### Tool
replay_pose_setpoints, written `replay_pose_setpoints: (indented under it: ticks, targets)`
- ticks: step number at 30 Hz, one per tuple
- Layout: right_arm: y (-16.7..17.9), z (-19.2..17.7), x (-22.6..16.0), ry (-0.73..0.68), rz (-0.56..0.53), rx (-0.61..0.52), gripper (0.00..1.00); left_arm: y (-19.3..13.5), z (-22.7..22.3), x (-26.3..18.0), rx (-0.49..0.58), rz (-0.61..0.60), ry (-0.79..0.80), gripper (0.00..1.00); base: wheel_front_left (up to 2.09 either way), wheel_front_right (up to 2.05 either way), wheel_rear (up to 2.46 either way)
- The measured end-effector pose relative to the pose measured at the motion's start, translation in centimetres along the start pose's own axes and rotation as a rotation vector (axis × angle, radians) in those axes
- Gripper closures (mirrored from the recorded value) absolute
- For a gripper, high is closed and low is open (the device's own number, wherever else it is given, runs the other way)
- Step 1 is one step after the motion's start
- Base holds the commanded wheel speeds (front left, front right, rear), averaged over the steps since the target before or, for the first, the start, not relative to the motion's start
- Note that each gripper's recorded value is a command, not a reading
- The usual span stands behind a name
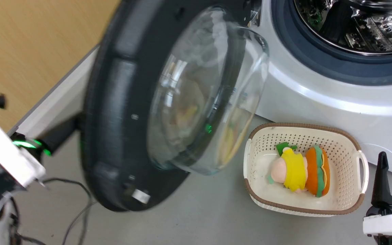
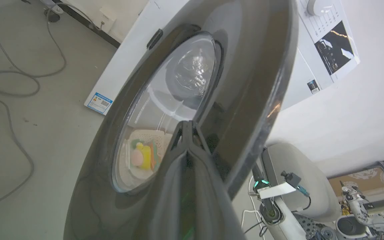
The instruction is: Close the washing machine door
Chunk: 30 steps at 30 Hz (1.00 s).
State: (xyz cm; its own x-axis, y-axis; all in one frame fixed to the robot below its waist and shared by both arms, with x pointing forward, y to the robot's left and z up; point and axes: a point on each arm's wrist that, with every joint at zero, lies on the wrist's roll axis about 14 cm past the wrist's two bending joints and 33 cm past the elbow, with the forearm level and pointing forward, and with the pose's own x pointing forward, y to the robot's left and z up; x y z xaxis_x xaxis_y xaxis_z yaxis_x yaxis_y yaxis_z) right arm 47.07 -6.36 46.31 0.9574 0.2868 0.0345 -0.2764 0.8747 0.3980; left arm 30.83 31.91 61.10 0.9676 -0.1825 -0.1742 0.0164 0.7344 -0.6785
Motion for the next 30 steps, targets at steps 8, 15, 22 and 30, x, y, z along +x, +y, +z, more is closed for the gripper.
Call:
replay_pose_setpoints:
  ticks: [8,15,22,30]
  targets:
    - [0.1,1.0,-0.4,-0.02,-0.002,-0.006,0.0,-5.0,-4.8,0.9,-0.033,-0.182,0.101,1.0,0.0,0.0,0.0]
    - [-1.0,2.2,-1.5,-0.046,-0.035,-0.013,0.0,-9.0,-7.3,2.5,-0.047,-0.321,0.135,1.0,0.0,0.0,0.0]
    - [-2.7,3.5,-2.8,-0.072,-0.086,-0.027,0.0,-12.1,-10.2,4.8,-0.063,-0.42,0.188,1.0,0.0,0.0,0.0]
    - [-5.5,4.7,-5.0,-0.097,-0.17,-0.037,0.0,-14.0,-14.1,8.4,-0.087,-0.462,0.224,1.0,0.0,0.0,0.0]
